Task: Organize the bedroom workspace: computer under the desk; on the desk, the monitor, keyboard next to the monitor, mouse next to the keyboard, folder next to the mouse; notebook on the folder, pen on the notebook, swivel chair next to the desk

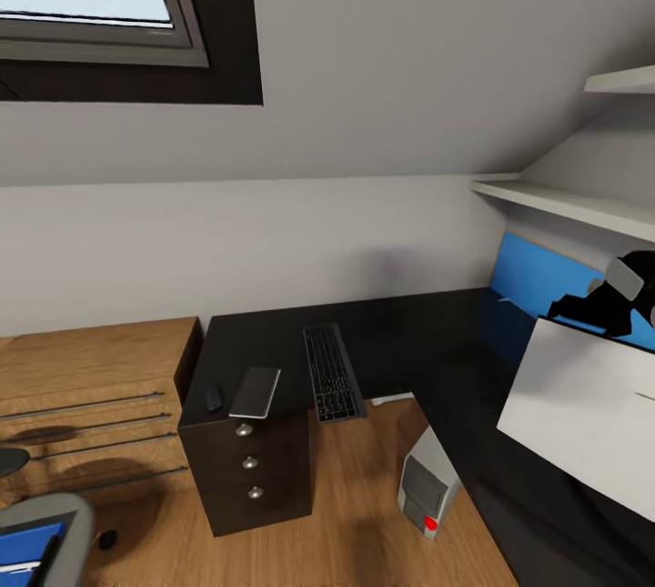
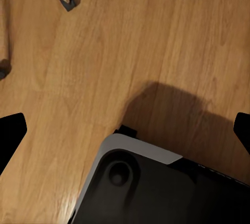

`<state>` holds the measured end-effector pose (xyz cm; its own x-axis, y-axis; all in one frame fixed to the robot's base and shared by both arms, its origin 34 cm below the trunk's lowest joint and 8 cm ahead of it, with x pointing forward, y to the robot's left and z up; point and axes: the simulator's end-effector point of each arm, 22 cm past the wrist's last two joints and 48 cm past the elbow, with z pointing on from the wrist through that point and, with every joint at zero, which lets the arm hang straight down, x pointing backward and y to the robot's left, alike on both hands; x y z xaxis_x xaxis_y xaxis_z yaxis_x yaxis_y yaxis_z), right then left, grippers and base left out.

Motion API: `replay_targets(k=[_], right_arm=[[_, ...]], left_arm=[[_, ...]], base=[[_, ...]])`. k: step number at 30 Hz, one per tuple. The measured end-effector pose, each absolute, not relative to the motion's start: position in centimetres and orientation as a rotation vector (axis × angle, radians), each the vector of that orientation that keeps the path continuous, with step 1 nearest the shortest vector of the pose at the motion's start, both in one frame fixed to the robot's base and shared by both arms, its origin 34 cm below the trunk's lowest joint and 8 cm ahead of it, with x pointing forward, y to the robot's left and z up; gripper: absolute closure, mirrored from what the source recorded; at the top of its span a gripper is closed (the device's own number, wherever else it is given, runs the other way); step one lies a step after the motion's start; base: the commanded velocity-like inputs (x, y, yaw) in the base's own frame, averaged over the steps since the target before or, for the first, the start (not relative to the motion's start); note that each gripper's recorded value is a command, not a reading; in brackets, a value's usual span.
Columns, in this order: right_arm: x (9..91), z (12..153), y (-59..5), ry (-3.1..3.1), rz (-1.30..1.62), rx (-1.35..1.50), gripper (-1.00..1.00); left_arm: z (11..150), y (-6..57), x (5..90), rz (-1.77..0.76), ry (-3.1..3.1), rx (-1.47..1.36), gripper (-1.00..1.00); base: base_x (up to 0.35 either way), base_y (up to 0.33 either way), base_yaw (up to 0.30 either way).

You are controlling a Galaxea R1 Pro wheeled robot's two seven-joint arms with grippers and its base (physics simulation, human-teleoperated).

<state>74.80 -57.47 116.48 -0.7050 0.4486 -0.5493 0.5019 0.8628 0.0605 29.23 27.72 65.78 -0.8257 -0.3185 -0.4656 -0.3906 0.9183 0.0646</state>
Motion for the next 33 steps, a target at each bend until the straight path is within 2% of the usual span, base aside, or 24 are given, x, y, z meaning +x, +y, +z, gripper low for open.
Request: replay_targets(k=[21, 33], right_arm=[[73.7, 115.2, -57.0, 2.530, -0.114, 0.699, -1.00], [73.6, 115.0, -56.8, 2.544, -0.113, 0.699, -1.00]], left_arm=[[65.7, 27.7, 29.2, 0.214, 2.623, -0.509, -1.00], [65.7, 27.7, 29.2, 0.213, 2.624, -0.510, -1.00]], base=[[-0.001, 0.000, 0.000], [-0.146, 0.000, 0.000]])
